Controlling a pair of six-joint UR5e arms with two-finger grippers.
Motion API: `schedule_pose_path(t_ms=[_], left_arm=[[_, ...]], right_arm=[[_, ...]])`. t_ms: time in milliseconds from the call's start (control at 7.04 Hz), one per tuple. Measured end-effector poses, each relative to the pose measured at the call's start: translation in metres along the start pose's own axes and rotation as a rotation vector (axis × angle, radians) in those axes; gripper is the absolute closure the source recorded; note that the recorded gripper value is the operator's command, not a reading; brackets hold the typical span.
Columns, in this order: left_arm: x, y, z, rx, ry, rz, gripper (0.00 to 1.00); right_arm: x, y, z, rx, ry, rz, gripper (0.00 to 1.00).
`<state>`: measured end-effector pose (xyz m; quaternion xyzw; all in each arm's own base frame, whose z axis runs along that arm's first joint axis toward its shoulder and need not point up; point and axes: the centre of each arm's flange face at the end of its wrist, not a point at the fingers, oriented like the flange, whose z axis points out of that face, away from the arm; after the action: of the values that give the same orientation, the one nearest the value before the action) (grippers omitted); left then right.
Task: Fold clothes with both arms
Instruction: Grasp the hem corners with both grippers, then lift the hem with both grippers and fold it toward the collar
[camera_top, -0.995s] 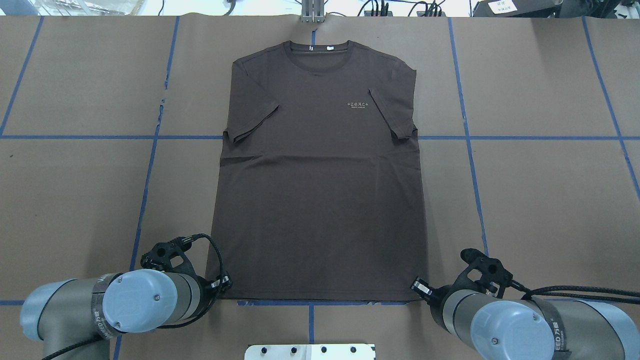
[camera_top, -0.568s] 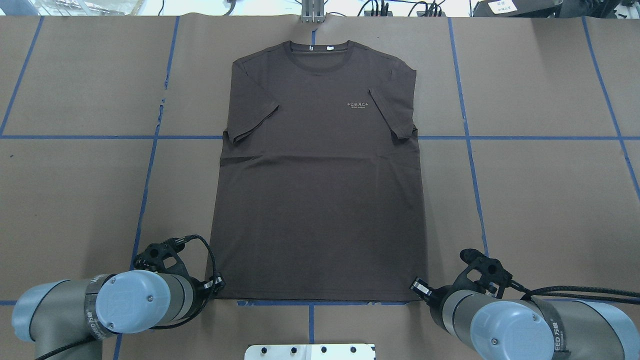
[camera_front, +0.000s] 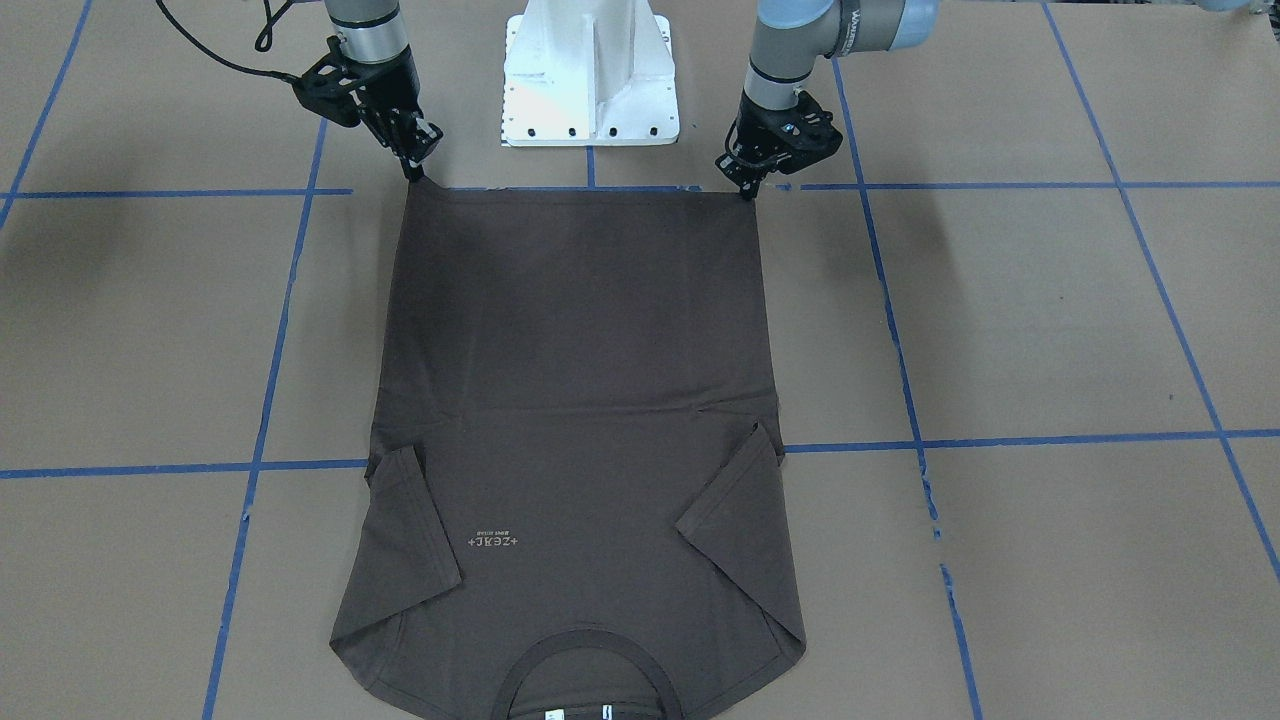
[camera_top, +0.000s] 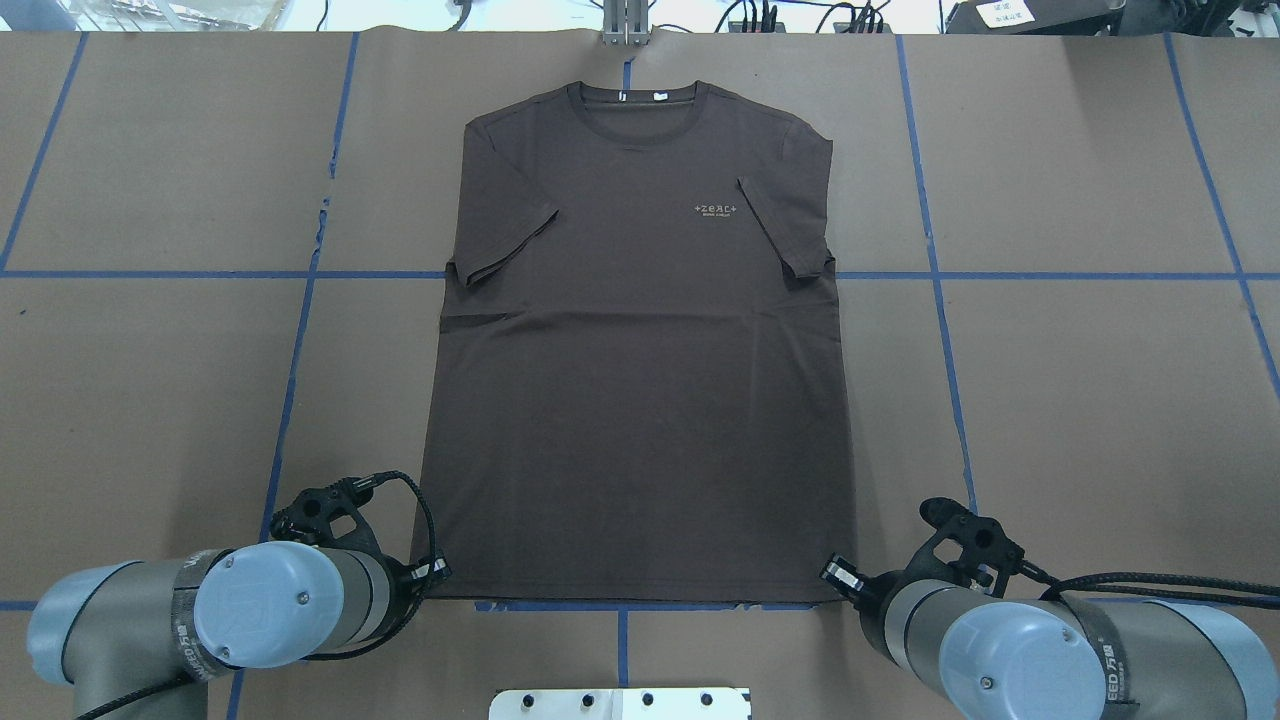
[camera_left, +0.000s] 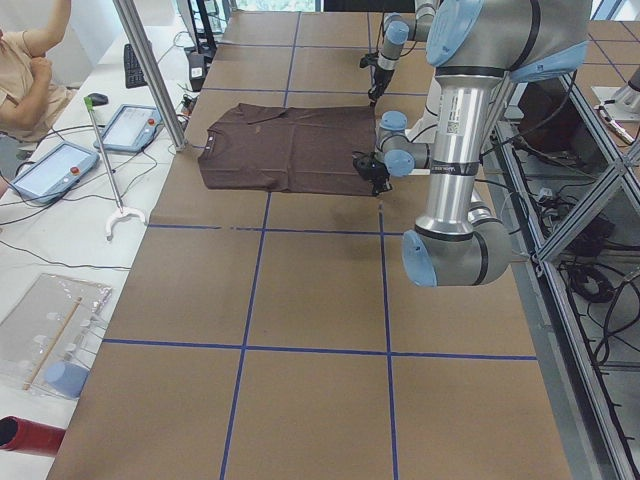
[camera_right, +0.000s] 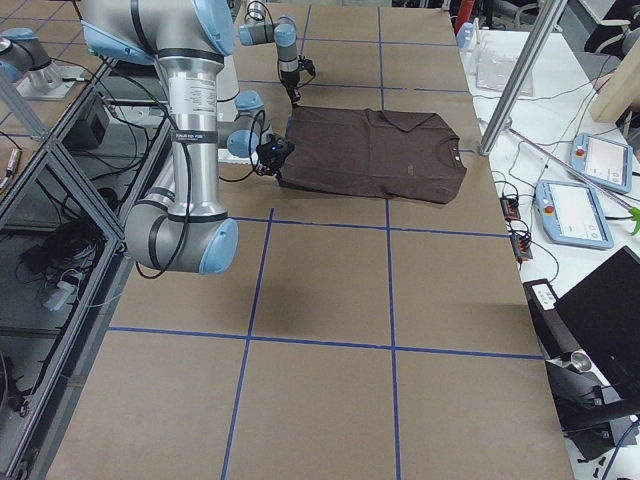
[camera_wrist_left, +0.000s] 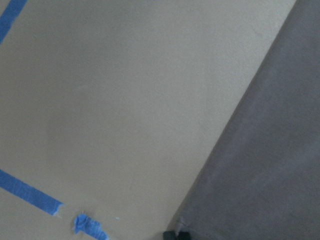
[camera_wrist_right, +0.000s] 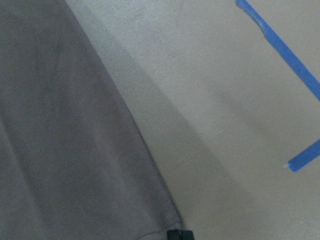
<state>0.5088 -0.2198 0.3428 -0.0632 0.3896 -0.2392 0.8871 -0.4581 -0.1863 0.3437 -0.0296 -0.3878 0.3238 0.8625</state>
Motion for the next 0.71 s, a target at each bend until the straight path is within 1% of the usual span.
schedule_pose_path(t_ms=[142, 284, 426, 711], left_arm=[[0.002, 0.003, -0.007, -0.018, 0.009, 0.001, 1.00], [0.005, 0.007, -0.022, -0.048, 0.029, 0.002, 1.00], [0.008, 0.010, -0.042, -0.073, 0.060, 0.001, 1.00], [0.009, 0.015, -0.076, -0.105, 0.114, 0.001, 1.00]], right_arm=[[0.000, 0.000, 0.000, 0.000, 0.000, 0.000, 1.00], [-0.001, -0.001, -0.003, -0.003, -0.006, 0.002, 1.00], [-0.001, 0.001, -0.016, -0.021, -0.020, 0.001, 1.00], [0.017, 0.008, -0.056, -0.084, -0.033, -0.026, 1.00]])
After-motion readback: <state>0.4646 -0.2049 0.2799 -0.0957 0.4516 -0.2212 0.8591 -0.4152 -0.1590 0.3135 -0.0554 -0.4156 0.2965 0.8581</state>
